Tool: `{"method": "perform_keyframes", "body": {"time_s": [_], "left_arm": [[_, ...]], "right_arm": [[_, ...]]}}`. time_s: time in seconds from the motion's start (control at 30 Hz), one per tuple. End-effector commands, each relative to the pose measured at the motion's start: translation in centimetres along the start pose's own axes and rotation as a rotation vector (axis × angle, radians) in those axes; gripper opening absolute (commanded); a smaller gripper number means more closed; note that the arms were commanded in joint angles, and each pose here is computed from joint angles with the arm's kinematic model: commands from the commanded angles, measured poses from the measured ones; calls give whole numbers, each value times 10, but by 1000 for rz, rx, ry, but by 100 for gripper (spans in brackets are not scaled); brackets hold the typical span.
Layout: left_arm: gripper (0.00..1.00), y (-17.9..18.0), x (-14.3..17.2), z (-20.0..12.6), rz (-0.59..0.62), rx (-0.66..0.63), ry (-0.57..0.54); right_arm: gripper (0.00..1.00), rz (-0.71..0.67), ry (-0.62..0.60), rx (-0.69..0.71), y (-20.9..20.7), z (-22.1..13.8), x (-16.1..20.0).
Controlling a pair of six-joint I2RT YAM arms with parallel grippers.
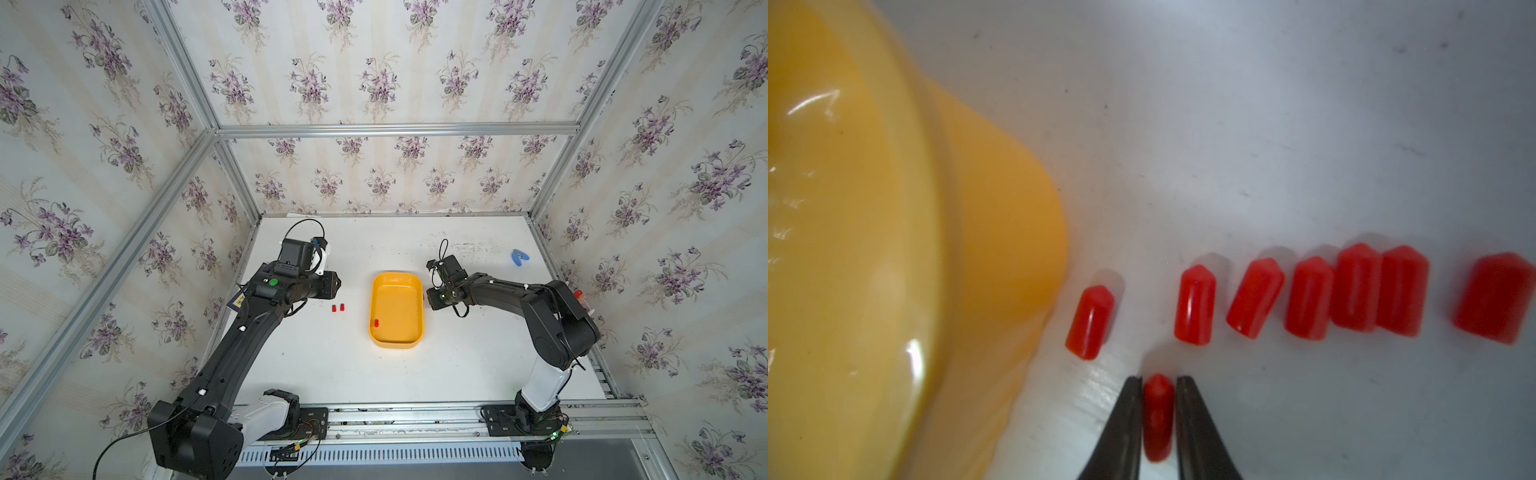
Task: Take the screw protection sleeves out of the storage box
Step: Place the screw protection sleeve at the center of the board, then adjust the storage box at the center of the board.
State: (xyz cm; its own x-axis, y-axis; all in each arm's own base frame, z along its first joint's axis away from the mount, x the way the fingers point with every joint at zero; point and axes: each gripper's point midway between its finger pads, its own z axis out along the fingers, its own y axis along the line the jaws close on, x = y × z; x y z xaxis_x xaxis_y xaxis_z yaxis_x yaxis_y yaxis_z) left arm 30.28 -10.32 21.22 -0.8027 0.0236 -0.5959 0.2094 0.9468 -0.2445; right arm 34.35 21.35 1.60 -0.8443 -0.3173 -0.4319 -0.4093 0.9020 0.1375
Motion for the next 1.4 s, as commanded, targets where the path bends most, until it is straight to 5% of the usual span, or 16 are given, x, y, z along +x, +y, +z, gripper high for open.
{"method": "perform_keyframes", "body": {"time_s": [0.0,0.57,0.93,1.17,1.37], "left_arm": [[44,0,1,0,2,-1,5],[44,-2,-1,-3,3,8,-2],[45,-17,10,6,-31,110,23],[45,-33,35,27,-70,166,96],[44,-39,51,37,-100,179,130]], "right_arm": [[23,-9,-16,17,-2,-1,-5],[26,-20,-81,22,1,-41,-21],[26,59,-231,-49,22,-118,-56],[30,114,-132,-289,113,-126,-44],[31,148,27,-353,165,-108,-12]]}}
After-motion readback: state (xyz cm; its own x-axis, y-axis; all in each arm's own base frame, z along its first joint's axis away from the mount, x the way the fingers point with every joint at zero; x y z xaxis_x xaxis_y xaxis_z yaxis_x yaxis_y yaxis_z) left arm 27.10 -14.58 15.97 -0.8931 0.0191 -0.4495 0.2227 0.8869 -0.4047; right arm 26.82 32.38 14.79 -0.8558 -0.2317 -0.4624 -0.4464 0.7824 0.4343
